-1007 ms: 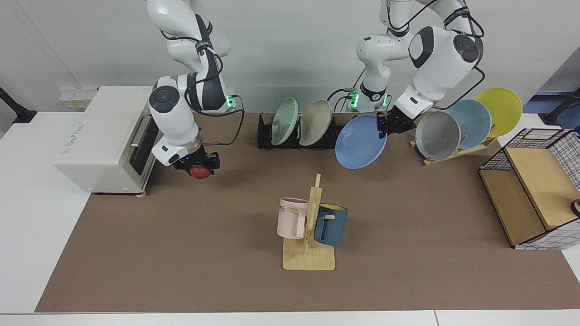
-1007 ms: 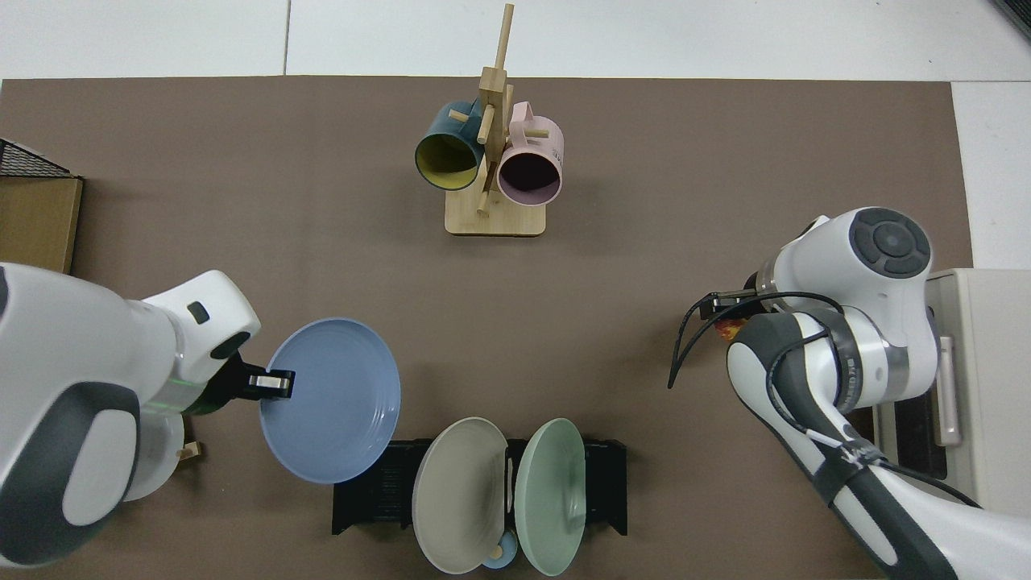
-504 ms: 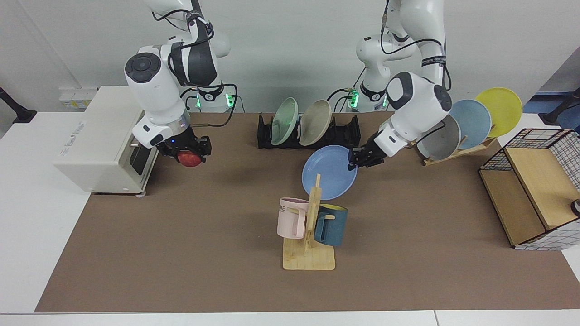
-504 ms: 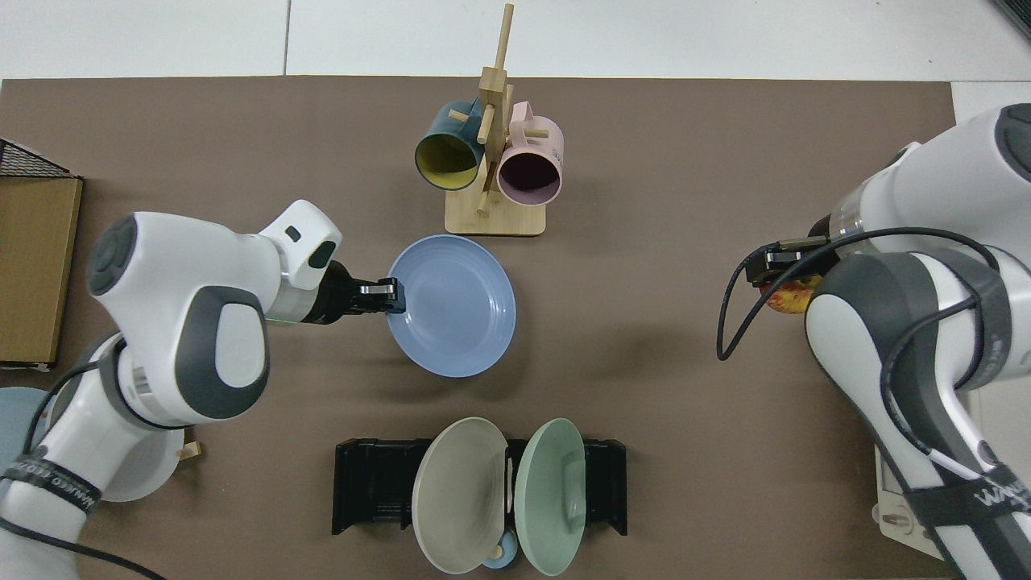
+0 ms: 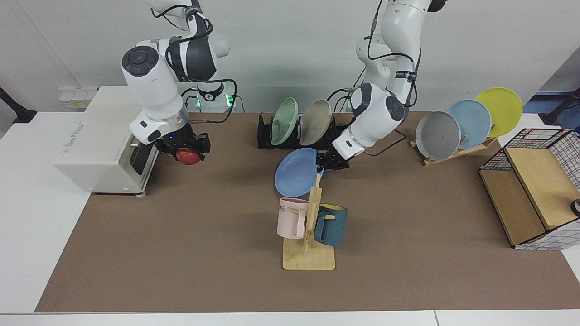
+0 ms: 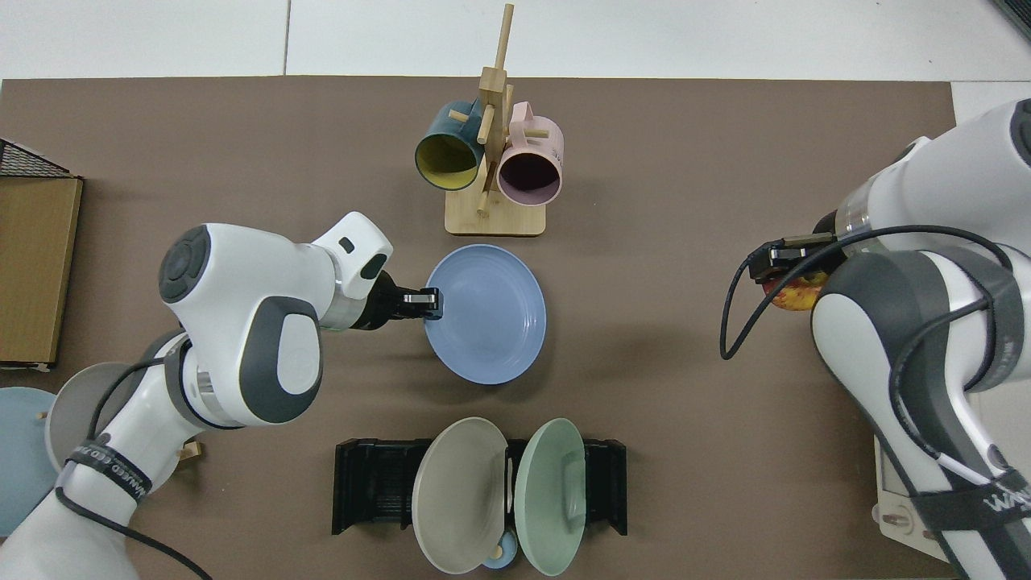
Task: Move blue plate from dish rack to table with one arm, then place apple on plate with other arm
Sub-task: 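Set the blue plate down, release it while the right gripper grasps the apple, then carry the apple with the right gripper over the blue plate and release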
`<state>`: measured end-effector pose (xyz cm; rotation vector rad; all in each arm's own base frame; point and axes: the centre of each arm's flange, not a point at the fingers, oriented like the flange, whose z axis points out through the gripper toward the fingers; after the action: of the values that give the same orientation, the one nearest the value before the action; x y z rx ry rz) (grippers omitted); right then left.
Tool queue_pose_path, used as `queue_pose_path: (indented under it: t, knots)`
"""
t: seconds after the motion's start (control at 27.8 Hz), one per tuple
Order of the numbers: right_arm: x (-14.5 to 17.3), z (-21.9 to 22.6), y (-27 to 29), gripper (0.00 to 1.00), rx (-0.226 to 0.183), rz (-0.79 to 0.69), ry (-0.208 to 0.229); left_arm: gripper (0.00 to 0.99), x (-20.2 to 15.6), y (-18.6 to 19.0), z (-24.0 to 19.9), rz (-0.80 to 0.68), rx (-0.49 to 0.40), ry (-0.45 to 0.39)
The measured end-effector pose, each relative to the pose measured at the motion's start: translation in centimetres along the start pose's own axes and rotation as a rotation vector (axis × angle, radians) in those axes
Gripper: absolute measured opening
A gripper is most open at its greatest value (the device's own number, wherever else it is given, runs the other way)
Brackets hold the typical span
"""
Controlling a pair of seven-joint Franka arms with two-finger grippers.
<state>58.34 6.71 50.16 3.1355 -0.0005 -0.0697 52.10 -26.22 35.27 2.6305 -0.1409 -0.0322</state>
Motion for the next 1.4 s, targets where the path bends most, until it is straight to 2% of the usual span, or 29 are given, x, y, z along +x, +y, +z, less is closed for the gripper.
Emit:
queue_pose_path:
  t: [0.29,0.36,0.4,0.5,0.68,0.72,0.76,0.83,0.94,1.26,1.4]
  knots:
    - [-0.1,0.1,-0.2,0.74,0.0,-0.004,-0.003,0.163,-1.5,0.7,1.7,0.025,0.017,0.006]
    - [-0.1,0.1,-0.4,0.74,0.001,-0.007,-0.004,0.225,-1.6,0.6,1.8,0.033,0.026,0.004]
    - [-0.1,0.1,-0.5,0.74,0.001,-0.008,-0.004,0.322,-1.6,0.6,1.8,0.04,0.034,0.004]
    - [-0.1,0.1,-0.7,0.74,0.001,-0.011,-0.004,0.449,-1.6,0.5,1.7,0.061,0.077,0.004]
    - [-0.2,0.2,-1.1,0.74,0.001,-0.019,-0.004,0.52,-1.6,0.3,1.2,0.059,0.161,-0.022]
    - [-0.2,0.2,-1.4,0.74,0.001,-0.024,-0.005,0.559,-1.5,0.3,0.8,0.053,0.18,-0.032]
    - [-0.3,0.2,-1.7,0.74,0.0,-0.028,-0.005,0.652,-1.3,0.1,0.2,0.05,0.204,-0.041]
    - [-0.4,0.3,-2.4,0.74,0.0,-0.031,-0.007,0.727,-0.8,-0.2,-1.4,0.045,0.25,-0.053]
    - [-0.6,0.4,-4.1,0.74,0.001,-0.033,0.0,0.753,-0.1,-0.8,-5.3,0.041,0.316,-0.07]
    - [-2.1,1.5,-12.7,0.74,0.006,0.015,0.034,0.987,1.3,-3.7,-19.9,-0.032,0.48,-0.038]
    - [-3.0,2.6,-16.9,0.74,0.009,0.052,0.04,0.987,1.7,-4.6,-23.7,-0.039,0.497,-0.015]
